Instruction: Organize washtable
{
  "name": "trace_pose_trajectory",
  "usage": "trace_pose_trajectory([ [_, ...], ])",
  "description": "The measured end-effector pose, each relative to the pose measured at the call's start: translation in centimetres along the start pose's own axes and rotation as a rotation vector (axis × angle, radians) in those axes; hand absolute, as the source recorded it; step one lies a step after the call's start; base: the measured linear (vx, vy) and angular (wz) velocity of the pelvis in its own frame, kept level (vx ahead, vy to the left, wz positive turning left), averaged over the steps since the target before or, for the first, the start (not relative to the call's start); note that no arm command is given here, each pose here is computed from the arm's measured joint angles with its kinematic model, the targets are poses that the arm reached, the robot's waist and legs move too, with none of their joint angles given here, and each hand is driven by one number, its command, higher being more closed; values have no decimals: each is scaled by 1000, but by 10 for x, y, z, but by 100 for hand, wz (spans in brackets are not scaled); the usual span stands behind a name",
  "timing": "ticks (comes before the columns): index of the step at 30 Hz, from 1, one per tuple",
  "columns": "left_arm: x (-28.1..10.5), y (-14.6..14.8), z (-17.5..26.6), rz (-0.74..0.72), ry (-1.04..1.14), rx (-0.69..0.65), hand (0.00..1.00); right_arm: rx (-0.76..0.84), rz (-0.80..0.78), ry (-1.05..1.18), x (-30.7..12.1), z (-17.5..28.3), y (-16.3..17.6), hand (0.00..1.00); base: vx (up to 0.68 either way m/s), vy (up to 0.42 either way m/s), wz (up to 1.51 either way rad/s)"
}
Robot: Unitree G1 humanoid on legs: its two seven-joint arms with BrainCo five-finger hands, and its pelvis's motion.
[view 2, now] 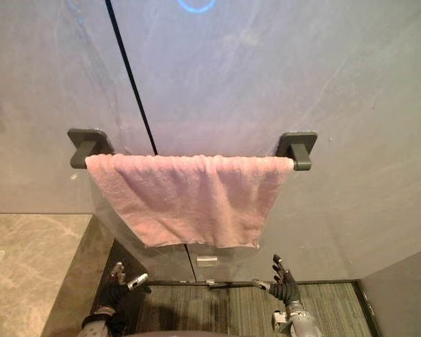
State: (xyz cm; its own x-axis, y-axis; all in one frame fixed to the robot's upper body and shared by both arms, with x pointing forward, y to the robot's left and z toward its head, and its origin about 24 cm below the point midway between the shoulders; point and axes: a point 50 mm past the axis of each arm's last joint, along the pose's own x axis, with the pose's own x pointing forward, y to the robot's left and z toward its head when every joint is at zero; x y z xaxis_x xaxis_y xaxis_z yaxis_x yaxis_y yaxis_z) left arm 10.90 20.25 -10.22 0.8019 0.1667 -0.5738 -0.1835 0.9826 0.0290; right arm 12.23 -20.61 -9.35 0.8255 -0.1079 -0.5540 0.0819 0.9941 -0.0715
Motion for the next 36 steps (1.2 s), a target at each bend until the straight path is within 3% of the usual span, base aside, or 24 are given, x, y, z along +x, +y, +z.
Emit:
trace_pose_trajectory([
  [7,-3,11,-36,35,183,98,0,-41,3,187,1,-36,2,0,0,0,0],
  [19,-8,20,-53,54,275,166,0,-208,-3,310,5,-53,-11,0,1,2,-2],
  [24,-3,18,-47,51,258,160,0,-212,-10,276,17,-40,-9,0,-54,11,-26],
  [29,20,8,-15,32,132,153,0,-206,-7,210,24,-24,-3,0,-121,-5,20],
  [36,27,1,0,48,75,116,0,-202,-25,135,26,-8,-6,0,-126,-263,51],
])
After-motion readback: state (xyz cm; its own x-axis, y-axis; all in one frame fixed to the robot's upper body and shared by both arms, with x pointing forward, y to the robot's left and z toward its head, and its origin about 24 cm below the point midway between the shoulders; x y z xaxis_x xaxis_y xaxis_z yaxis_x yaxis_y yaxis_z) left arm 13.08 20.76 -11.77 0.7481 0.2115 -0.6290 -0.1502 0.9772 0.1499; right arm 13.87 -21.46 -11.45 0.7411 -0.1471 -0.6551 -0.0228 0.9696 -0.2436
